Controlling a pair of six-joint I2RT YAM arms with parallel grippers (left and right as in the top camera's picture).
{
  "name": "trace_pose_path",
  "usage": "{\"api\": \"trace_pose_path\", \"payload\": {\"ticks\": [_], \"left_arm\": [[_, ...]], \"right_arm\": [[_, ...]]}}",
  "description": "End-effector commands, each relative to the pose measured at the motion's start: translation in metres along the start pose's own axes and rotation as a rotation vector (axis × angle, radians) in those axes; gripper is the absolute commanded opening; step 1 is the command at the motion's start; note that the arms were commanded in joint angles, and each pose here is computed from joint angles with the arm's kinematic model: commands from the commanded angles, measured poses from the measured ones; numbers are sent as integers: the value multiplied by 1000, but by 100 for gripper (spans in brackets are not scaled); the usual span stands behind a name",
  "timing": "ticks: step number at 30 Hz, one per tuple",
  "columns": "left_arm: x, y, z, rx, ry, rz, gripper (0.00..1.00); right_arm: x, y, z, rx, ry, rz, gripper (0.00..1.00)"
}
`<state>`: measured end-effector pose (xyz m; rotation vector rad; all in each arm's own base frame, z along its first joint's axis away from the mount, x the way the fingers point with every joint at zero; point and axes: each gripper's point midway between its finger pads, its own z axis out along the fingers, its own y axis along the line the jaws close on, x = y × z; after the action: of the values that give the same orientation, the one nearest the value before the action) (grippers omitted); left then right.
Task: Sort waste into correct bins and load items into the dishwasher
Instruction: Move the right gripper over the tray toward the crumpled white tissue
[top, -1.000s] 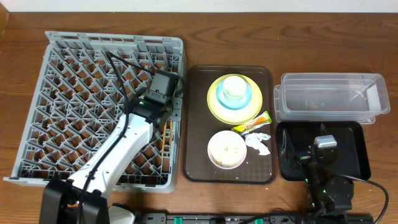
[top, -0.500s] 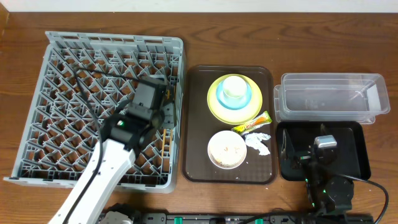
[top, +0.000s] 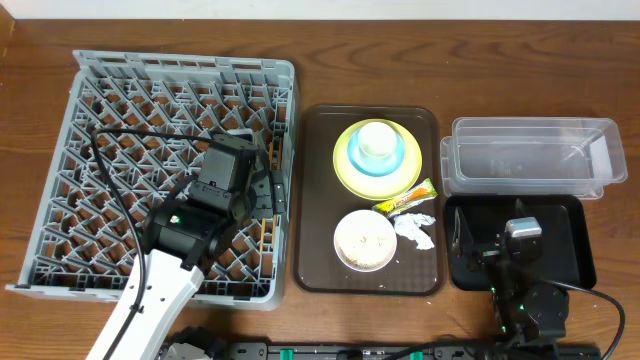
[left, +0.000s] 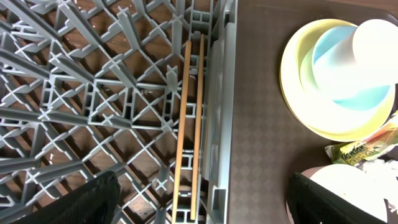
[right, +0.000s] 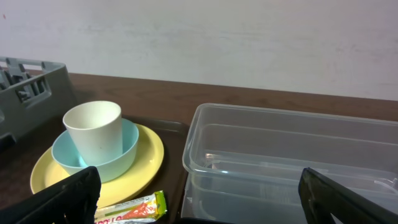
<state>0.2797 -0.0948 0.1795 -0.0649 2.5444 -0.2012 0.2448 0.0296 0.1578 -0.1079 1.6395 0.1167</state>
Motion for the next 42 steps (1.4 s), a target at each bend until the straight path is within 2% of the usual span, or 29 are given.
{"api": "trace_pose_path", "payload": {"ticks": [1, 16, 21, 23, 29, 34, 38, 42], "left_arm": [[-4, -2, -3, 7, -7, -1, 91], [-4, -2, -3, 7, -7, -1, 92], [-4, -2, -3, 7, -7, -1, 92], [-4, -2, -3, 7, -7, -1, 92], [-4, -2, -3, 7, -7, -1, 93], [-4, -2, -3, 7, -7, -1, 93], [-4, -2, -3, 7, -7, -1, 93], [-4, -2, -3, 7, -7, -1, 93]], "right_arm": [[2, 2, 0, -6, 5, -10, 99], [1, 1, 0, -6, 5, -10, 99], [0, 15, -1, -85, -1, 16, 99], [-1, 24, -1, -135, 1, 80, 99], [-8, 34, -3, -199, 20, 540, 99], [-23, 67, -15, -414, 31, 584, 99], [-34, 77, -22, -477, 37, 605, 99], [-56, 73, -28, -448, 35, 609, 99]]}}
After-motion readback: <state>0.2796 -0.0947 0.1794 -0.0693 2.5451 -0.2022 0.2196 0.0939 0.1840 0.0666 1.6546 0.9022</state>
